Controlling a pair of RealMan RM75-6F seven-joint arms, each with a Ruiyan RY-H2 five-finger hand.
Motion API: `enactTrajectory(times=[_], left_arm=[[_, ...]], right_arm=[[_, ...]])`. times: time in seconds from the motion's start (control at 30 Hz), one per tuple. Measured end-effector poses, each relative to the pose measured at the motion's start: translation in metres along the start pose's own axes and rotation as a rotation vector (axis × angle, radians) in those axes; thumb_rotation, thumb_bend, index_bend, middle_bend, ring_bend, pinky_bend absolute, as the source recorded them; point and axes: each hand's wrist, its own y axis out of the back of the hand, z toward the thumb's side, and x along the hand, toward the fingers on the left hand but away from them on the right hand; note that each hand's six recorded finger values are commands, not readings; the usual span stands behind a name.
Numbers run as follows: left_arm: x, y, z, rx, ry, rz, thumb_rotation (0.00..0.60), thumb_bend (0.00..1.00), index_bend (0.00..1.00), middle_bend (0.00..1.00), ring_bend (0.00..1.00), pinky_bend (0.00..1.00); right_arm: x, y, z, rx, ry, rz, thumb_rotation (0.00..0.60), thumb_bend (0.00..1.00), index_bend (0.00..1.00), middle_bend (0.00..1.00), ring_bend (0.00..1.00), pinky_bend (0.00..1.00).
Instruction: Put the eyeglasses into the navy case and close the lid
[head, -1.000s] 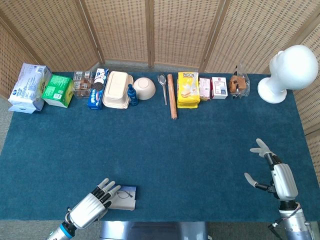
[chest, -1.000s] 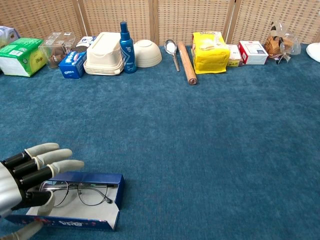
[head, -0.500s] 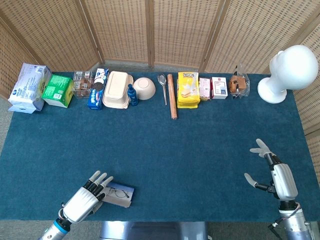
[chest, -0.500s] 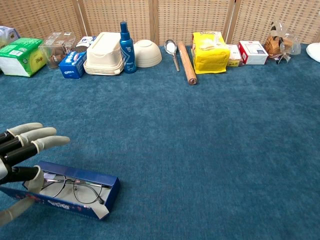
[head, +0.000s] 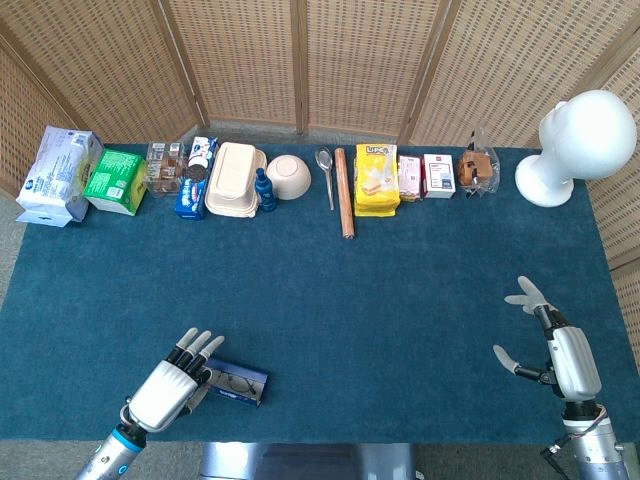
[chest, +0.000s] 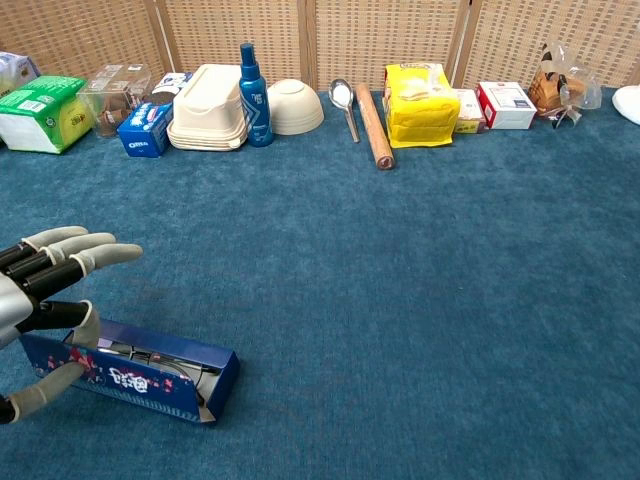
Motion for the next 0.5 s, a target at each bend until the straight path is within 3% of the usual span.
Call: enactTrajectory(times=[0.5], left_arm=[[0.018,-0.006,-0.012,-0.040,0.052,0.021,0.593,0.49,0.50,0.05,0.00,0.00]], right_arm=[[0.000,0.004,-0.004,0.008,-0.016,-0.008,0.600,0.24,0.03,0.29,0.25,0.31]])
